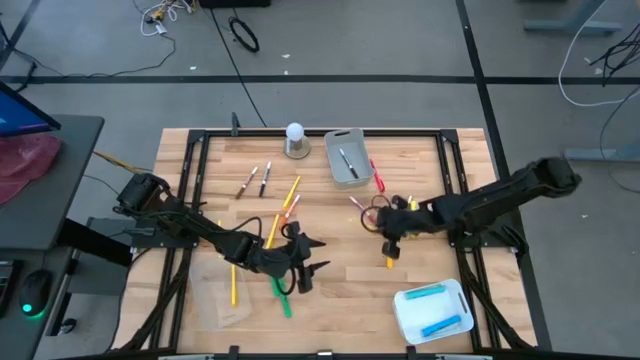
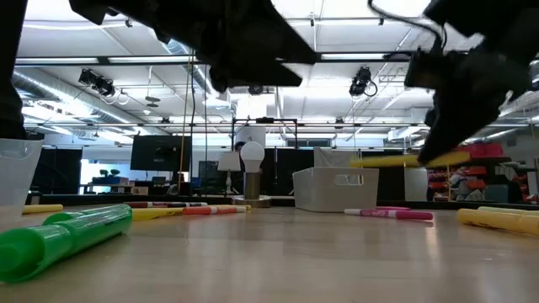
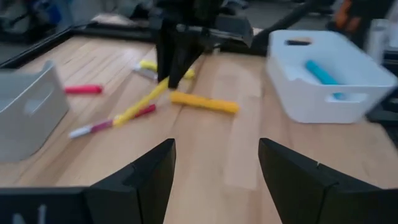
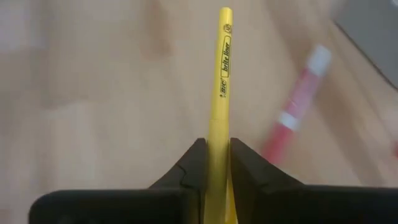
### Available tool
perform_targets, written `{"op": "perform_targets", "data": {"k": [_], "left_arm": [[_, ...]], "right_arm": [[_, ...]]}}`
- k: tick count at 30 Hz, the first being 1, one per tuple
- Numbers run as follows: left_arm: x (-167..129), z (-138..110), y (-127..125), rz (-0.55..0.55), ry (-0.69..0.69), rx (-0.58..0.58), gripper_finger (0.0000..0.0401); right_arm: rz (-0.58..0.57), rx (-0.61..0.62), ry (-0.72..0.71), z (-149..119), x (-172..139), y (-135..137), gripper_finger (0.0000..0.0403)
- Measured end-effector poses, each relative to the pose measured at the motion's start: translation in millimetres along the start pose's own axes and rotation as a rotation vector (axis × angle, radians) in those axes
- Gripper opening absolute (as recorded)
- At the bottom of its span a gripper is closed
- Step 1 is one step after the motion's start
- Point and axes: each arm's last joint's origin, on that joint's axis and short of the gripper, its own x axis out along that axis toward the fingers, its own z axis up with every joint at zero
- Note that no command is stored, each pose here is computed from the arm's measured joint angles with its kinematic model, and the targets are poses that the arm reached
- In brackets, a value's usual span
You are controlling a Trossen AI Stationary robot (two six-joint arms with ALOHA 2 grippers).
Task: Pick & Place Markers
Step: Put the yellow pen into the transparent bin
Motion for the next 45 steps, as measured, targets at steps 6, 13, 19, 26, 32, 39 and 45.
{"op": "perform_targets", "data": {"k": [6, 13, 19, 26, 32, 39, 45], "left_arm": [[0, 6, -3, -0.058, -0.049, 0.188, 0.0236], [4, 1, -3, -0.038, -0.039, 0.308, 0.0236], [5, -3, -4, -0.020, -0.031, 0.235, 0.0236], [-31, 18, -9, 0.071, -0.061, 0.112, 0.0236], [-46, 13, -3, 0.226, -0.031, -0.022, 0.0236], [-22, 18, -11, 0.155, -0.165, -0.008, 0.0236], [-25, 30, -15, 0.153, -0.273, 0.042, 0.0236]], "right_arm": [[0.189, -0.039, -0.145, 11, 5, 26, 0.0047], [0.336, -0.088, -0.278, 21, 21, 48, 0.0047], [0.326, -0.084, -0.382, 24, 37, 58, 0.0047], [0.188, -0.010, -0.533, 30, 45, 59, 0.0047], [0.240, -0.010, -0.776, 46, 37, 66, 0.0047], [0.307, -0.055, -0.908, 51, 33, 72, 0.0047], [0.309, -0.088, -0.896, 48, 33, 77, 0.0047]]}}
